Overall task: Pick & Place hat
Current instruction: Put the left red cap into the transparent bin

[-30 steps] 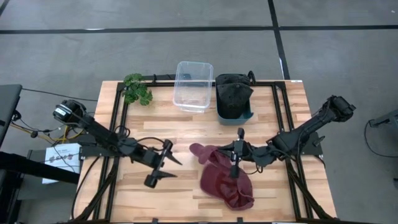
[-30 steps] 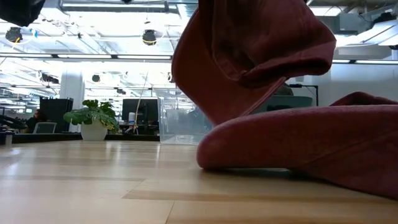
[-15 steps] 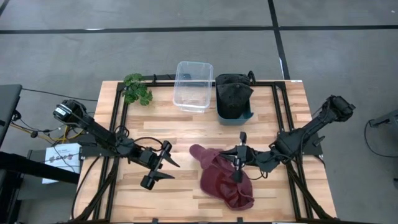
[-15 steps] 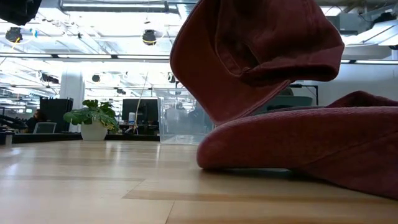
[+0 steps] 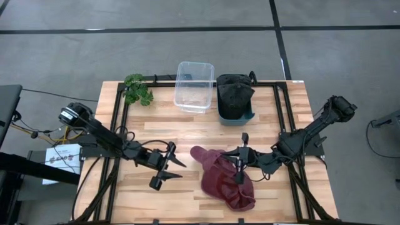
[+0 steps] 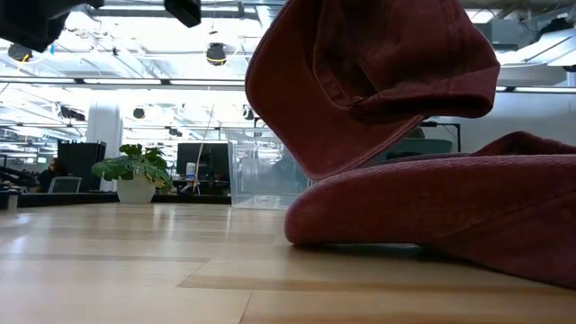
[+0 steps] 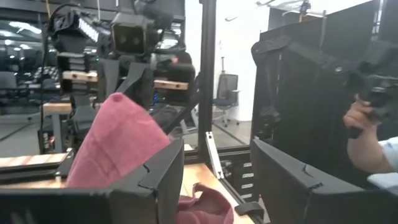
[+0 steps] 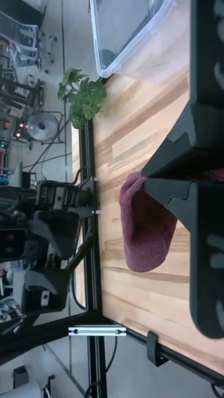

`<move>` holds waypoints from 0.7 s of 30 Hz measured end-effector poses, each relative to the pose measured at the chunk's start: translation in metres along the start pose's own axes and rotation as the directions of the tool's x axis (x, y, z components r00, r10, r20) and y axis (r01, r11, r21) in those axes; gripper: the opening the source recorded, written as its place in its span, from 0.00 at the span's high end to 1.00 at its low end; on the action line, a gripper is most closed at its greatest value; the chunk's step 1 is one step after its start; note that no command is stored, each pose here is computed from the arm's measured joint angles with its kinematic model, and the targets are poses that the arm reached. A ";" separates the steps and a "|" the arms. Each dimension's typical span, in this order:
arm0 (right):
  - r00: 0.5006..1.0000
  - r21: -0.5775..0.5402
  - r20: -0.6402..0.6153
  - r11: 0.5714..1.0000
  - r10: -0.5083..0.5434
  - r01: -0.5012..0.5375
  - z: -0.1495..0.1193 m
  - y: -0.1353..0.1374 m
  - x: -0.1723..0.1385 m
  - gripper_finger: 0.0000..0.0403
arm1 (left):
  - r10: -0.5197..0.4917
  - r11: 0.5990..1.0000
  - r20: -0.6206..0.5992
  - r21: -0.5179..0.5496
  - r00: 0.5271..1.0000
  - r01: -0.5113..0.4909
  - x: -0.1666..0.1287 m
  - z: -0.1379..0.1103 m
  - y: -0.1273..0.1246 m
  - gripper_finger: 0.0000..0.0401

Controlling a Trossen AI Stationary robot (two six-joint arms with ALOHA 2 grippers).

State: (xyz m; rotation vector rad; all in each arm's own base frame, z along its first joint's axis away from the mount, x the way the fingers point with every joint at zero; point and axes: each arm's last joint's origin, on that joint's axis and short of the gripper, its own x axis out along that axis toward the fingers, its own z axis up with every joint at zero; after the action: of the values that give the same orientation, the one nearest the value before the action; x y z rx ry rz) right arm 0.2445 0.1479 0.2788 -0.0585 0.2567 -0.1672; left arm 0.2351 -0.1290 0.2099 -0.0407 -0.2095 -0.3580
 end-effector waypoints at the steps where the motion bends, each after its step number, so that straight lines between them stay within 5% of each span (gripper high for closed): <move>1: 1.000 0.001 0.001 1.000 0.000 0.000 0.000 0.000 0.000 1.00 | 0.005 1.000 -0.002 -0.007 1.000 -0.005 0.002 -0.001 0.001 0.55; 21: 1.000 0.005 0.005 1.000 0.001 -0.001 0.001 0.000 0.000 1.00 | 0.026 1.000 0.001 -0.008 1.000 -0.026 0.016 -0.003 0.005 0.56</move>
State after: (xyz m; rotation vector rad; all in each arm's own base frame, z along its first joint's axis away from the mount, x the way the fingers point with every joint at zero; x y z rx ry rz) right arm 0.2447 0.1480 0.2794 -0.0534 0.2512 -0.1668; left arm 0.2522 -0.1300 0.2106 -0.0512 -0.2088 -0.3325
